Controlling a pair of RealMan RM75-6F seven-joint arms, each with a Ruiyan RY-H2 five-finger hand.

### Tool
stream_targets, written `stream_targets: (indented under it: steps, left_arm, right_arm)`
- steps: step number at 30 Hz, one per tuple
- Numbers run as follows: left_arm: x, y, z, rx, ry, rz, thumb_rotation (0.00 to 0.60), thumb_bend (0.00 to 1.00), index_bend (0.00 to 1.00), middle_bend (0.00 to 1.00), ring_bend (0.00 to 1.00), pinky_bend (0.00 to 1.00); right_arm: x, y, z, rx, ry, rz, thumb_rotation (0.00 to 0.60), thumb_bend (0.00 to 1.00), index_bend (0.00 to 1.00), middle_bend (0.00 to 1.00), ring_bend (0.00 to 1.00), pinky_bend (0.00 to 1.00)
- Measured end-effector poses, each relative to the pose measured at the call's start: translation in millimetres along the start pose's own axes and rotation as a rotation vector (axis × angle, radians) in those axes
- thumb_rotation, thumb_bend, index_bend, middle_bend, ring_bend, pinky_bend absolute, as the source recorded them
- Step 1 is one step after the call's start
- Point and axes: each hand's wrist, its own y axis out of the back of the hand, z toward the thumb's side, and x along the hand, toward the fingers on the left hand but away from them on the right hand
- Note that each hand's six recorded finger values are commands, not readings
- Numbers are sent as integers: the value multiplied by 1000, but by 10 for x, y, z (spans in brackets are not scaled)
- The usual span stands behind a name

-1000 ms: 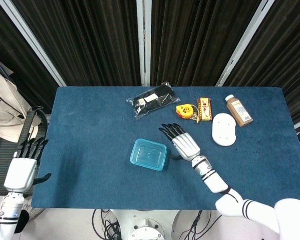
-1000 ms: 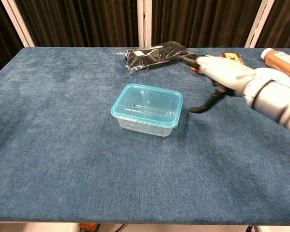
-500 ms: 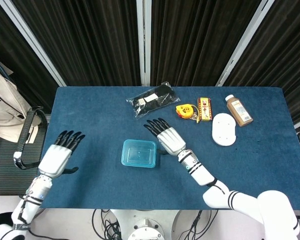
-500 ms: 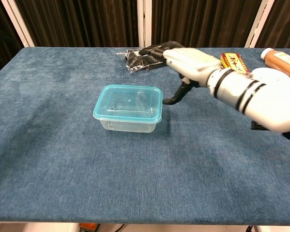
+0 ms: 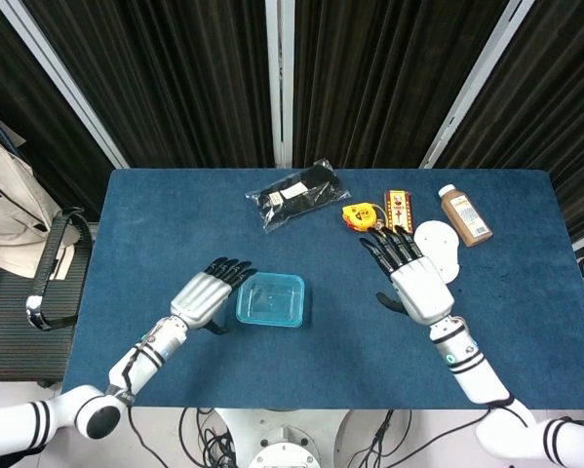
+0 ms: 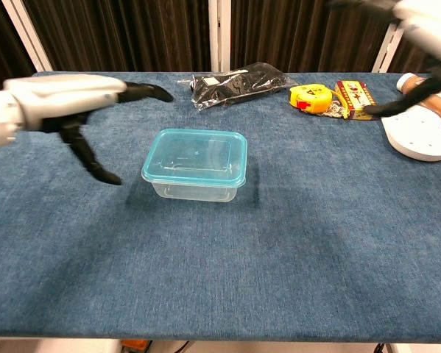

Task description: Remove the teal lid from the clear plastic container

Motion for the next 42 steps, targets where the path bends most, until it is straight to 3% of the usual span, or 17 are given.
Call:
stream_targets:
  steps: [12,22,35,38,42]
  left_arm:
    - [457,-11,311,-14,43,-115,600,0,2,0,0,0]
    - [617,-23,339,-51,111,-178,600,0,0,0,0,0]
    - [691,-58,283,-102,137,-227,600,0,3,3,0,0]
    - [731,-63,247,-116,148,-226,600,0,71,72,37,12]
    - [775,-66,206,-144,160,-207,600,0,231,222,175,98]
  right_arm:
    - [206,30,-39,-22,4,-8,600,71,0,0,0,0]
    - [150,-93,22,-63,30,3,600,71,0,0,0,0]
    - [47,-264,150,-95,66,26,600,71,0,0,0,0]
    - [25,-322,188,-115,75,32,600,70,0,0,0,0]
    - [-27,-464,276,-165,91,40,600,71,0,0,0,0]
